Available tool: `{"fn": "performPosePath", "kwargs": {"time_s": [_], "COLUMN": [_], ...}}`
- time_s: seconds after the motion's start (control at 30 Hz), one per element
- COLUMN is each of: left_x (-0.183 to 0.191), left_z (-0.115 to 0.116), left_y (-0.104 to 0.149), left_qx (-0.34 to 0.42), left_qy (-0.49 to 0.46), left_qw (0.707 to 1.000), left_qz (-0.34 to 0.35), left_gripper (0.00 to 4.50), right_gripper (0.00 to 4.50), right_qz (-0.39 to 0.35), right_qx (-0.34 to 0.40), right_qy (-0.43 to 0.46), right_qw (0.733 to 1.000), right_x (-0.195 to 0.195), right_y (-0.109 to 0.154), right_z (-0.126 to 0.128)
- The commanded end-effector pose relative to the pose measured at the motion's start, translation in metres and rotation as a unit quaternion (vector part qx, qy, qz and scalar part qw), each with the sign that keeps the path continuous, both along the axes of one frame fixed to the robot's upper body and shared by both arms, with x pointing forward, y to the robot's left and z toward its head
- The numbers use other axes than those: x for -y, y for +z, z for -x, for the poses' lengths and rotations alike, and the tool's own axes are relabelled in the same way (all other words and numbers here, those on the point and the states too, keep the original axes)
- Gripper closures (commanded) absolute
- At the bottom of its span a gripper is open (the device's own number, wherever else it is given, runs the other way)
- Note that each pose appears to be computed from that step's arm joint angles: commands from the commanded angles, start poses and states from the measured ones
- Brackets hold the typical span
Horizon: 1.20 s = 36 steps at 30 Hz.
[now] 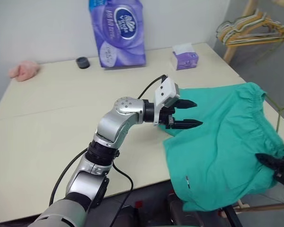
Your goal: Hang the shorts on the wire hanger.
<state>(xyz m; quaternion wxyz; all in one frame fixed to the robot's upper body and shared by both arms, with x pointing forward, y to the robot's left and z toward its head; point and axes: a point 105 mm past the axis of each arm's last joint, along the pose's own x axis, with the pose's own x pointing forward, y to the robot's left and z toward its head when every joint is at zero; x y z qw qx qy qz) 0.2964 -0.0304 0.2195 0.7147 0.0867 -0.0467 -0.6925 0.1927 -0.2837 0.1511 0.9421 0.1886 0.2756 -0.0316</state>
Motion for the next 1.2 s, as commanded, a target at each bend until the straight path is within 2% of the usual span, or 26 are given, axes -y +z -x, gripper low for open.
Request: {"fn": "performPosePath", "kwargs": {"time_s": [0.03,0.17,0.4,0.53,0.63,0.93,1.07,1.2], "left_x": [0.020,0.041,0.055,0.063,0.074,0.089,0.092,0.094], "left_z": [0.015,0.019,0.022,0.024,0.025,0.033,0.036,0.037], "left_y": [0.019,0.030,0.049,0.058,0.074,0.093,0.095,0.096], "left_qx": [0.038,0.041,0.056,0.063,0.060,0.120,0.137,0.144], "left_qy": [-0.031,-0.035,-0.032,-0.033,-0.032,-0.053,-0.064,-0.066], "left_qw": [0.998,0.997,0.995,0.994,0.992,0.984,0.981,0.979], "left_qz": [0.027,0.054,0.079,0.087,0.104,0.122,0.125,0.127], "left_gripper": [1.17,1.17,1.17,1.17,1.17,1.17,1.17,1.17], "right_gripper": [4.50,4.50,4.50,4.50,4.50,4.50,4.50,4.50], "right_qz": [-0.024,0.004,0.042,0.053,0.062,0.073,0.064,0.045], "right_qx": [0.046,0.066,0.100,0.090,0.094,0.076,0.042,0.018], "right_qy": [-0.080,-0.167,-0.224,-0.248,-0.266,-0.286,-0.305,-0.286], "right_qw": [0.995,0.984,0.969,0.963,0.957,0.953,0.949,0.957], "right_x": [0.004,0.028,0.062,0.082,0.101,0.144,0.172,0.170], "right_y": [0.019,0.040,0.089,0.099,0.108,0.111,0.098,0.088], "right_z": [-0.008,-0.019,-0.039,-0.042,-0.047,-0.054,-0.050,-0.054]}}
